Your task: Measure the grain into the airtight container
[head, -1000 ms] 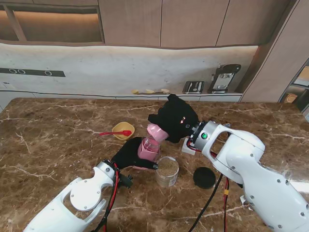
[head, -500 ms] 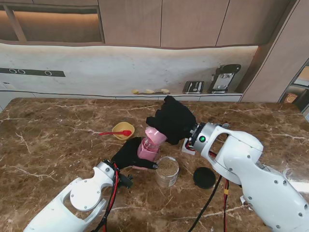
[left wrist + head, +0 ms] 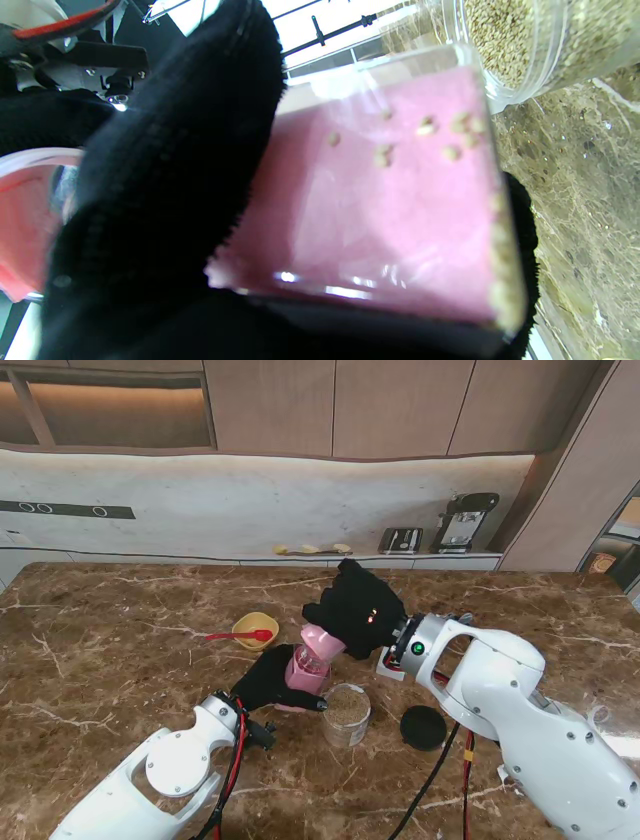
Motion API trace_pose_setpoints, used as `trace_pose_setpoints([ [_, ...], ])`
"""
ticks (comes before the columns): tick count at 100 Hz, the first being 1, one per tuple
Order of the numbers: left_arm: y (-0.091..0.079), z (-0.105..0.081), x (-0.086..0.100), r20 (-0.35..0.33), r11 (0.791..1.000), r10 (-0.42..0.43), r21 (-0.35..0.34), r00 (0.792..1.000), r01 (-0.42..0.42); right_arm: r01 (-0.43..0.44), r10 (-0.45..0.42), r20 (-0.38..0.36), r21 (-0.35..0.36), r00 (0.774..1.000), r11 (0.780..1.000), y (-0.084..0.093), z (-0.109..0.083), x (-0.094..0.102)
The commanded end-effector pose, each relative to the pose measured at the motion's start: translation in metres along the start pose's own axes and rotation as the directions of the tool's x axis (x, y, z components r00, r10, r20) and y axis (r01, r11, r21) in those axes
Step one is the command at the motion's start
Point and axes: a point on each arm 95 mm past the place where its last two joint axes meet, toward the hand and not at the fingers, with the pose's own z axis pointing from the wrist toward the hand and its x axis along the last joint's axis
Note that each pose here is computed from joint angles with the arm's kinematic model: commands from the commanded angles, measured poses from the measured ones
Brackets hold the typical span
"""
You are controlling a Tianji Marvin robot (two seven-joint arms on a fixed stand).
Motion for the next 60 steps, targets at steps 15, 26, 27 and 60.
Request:
trace_pose_setpoints([
  [15, 0.0033, 0.0079, 0.0180, -0.058, 1.000, -0.008, -0.004, 0.998, 0.008, 0.010, -0.008, -0.055, 0.046, 0.998, 0.999, -0.0092, 0.0001, 0.0062],
  [26, 0.0032, 0.0079, 0.0178, -0.058, 1.000, -0.007, -0.004, 0.998, 0.007, 0.021, -0.017, -0.075, 0.051, 0.997, 0.998, -0.0072, 0.0010, 0.0041],
  [27, 0.0032, 0.0079, 0.0178, -0.058, 1.000, -0.007, -0.004, 0.998, 0.007, 0.021, -0.017, -0.076, 0.051, 0.997, 0.998, -0.0071, 0.0011, 0.0039],
  [60, 0.0043, 0.0079, 0.0171, -0.057, 1.000, -0.010, -0.004, 0.998, 0.010, 0.022, -0.015, -0.112, 0.058, 0.994, 0.998, -0.0054, 0.0052, 0.0048],
])
